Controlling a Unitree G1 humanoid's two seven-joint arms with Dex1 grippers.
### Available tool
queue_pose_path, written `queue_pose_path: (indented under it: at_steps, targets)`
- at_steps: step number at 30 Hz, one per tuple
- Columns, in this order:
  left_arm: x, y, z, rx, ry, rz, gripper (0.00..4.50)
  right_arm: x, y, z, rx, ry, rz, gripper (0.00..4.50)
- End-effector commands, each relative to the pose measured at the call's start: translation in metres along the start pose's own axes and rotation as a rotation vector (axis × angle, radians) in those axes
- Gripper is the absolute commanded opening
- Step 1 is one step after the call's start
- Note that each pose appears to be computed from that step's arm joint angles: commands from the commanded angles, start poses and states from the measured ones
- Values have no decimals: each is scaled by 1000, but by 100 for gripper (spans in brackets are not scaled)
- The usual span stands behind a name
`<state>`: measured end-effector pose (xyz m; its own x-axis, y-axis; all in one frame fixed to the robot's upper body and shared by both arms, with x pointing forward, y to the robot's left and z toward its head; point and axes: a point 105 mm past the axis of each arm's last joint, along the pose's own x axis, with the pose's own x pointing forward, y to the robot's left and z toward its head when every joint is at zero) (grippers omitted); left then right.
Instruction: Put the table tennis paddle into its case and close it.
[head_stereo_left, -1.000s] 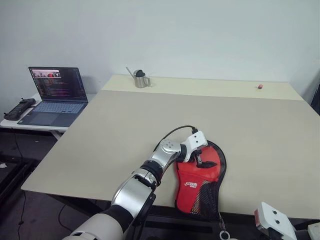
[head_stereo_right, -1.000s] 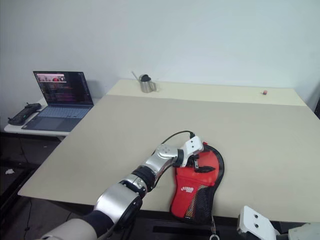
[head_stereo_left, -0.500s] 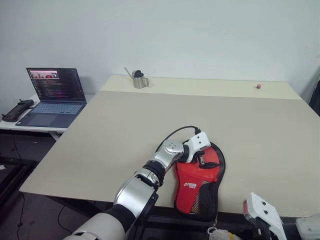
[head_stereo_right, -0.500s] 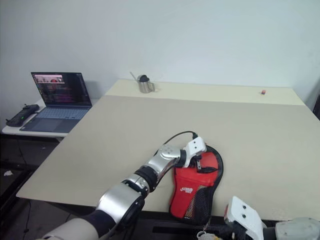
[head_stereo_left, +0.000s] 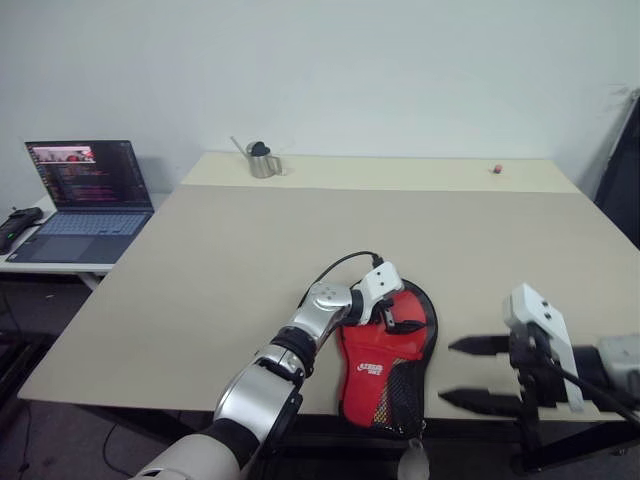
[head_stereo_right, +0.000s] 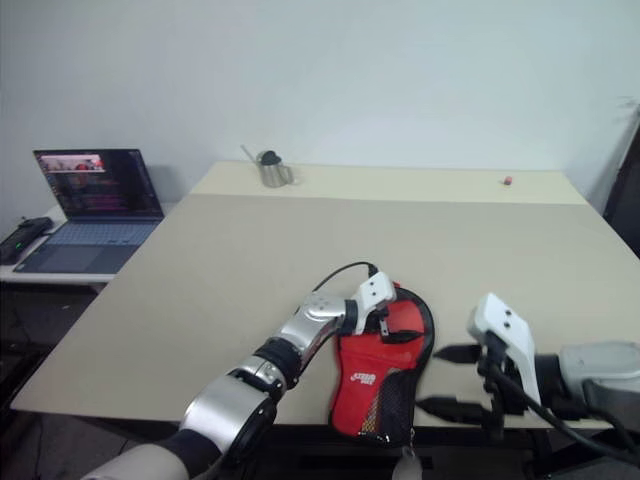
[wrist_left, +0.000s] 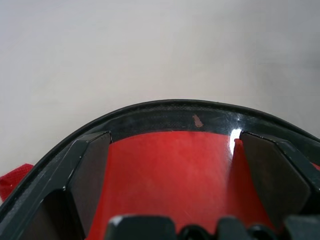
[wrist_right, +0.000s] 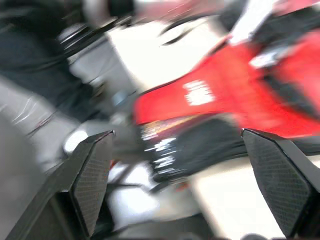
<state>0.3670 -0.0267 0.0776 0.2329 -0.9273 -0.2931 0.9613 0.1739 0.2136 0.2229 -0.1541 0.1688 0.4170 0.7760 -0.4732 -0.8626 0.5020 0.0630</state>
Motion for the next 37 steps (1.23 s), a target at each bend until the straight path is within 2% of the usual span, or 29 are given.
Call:
queue_pose_path:
  at_steps: [1, 5, 8, 16, 19, 23, 28, 37]
  targets:
    - [-25, 0, -23, -56, 25, 4, 450, 7, -40, 2, -81, -85, -125, 445]
    - [-55, 7, -9, -35, -40, 25, 450, 21, -70, 14, -119, -255, -212, 445]
    - [-83, 8, 0, -26, -60, 50, 450, 27, -83, 13, -84, -312, -206, 445]
    - [-166, -9, 4, -106, -44, 218, 450, 43, -114, 5, -102, -303, -173, 445]
    - [-181, -13, 3, -138, -38, 316, 450, 41, -130, 3, -120, -279, -175, 445]
    - [-187, -11, 9, -133, -54, 414, 450, 35, -147, 1, -123, -255, -197, 445]
    - [-173, -3, 21, -93, -52, 457, 450, 17, -169, -1, -130, -231, -260, 445]
    - [-163, 5, 12, -80, -27, 433, 450, 8, -164, -4, -152, -198, -272, 445]
